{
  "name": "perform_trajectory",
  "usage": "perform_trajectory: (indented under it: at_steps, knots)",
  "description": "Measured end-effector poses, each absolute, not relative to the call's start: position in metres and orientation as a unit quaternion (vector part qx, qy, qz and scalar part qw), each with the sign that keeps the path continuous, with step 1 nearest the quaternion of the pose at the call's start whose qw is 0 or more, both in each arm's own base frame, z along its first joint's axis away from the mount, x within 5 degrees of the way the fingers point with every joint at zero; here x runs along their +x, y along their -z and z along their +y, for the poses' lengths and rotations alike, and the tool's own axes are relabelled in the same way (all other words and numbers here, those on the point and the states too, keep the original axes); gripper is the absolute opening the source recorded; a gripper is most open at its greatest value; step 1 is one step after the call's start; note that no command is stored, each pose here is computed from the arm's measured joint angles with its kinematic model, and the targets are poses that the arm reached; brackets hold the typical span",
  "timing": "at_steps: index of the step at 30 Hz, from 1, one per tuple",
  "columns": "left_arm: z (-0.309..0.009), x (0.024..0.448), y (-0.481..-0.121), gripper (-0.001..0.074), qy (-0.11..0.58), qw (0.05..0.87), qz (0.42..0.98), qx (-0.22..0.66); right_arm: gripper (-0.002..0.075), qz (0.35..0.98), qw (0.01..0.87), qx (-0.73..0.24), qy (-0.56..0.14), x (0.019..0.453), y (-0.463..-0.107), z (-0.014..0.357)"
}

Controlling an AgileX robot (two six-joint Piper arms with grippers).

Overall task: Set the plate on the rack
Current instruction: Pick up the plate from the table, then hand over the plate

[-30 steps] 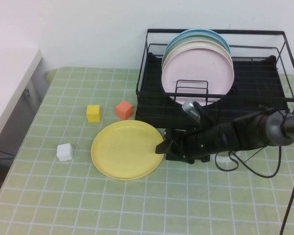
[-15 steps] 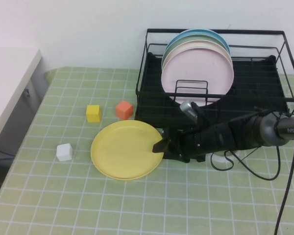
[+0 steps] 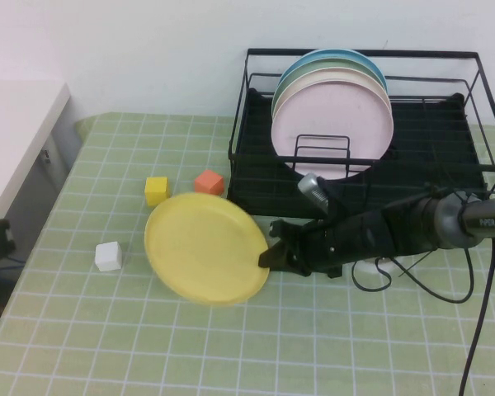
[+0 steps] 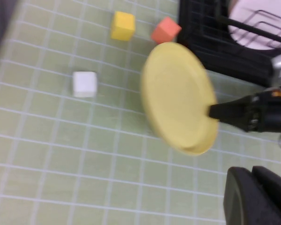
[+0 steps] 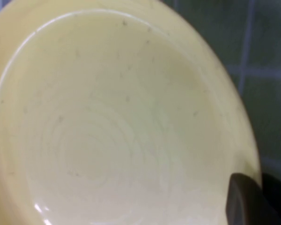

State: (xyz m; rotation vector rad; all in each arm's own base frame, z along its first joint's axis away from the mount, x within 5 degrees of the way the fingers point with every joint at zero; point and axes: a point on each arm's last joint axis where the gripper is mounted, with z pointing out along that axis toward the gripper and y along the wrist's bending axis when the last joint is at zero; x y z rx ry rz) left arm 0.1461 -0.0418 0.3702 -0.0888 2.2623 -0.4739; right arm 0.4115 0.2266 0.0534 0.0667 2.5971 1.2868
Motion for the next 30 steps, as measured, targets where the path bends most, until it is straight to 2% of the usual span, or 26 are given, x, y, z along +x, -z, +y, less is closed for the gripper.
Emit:
perform_trajectory:
  at_steps: [5, 8, 10, 15, 17, 23, 30]
  knots:
    - [-0.047, 0.145, -0.372, 0.0004, 0.226, 0.393, 0.891, -0.042, 0.0013, 0.899, 0.107, -0.061, -0.421, 0.399, -0.068, 0.235]
    - [-0.050, 0.144, -0.373, 0.0069, 0.241, 0.390, 0.888, -0.040, 0.0013, 0.901, 0.114, -0.153, -0.391, 0.384, -0.099, 0.246]
    - [-0.052, 0.145, -0.372, 0.0169, 0.253, 0.384, 0.887, -0.043, 0.0013, 0.895, 0.129, -0.203, -0.377, 0.374, -0.126, 0.253]
    - [-0.059, 0.151, -0.369, 0.0494, 0.288, 0.357, 0.887, -0.057, 0.0012, 0.862, 0.196, -0.296, -0.363, 0.347, -0.208, 0.262]
    - [-0.060, 0.154, -0.367, 0.0560, 0.292, 0.347, 0.889, -0.060, 0.0012, 0.847, 0.225, -0.316, -0.362, 0.338, -0.238, 0.260]
    - [-0.061, 0.160, -0.363, 0.0606, 0.285, 0.341, 0.895, -0.049, 0.0012, 0.825, 0.276, -0.338, -0.358, 0.321, -0.290, 0.249]
    - [-0.061, 0.162, -0.364, 0.0608, 0.281, 0.354, 0.891, -0.041, 0.0012, 0.819, 0.266, -0.344, -0.373, 0.310, -0.305, 0.246]
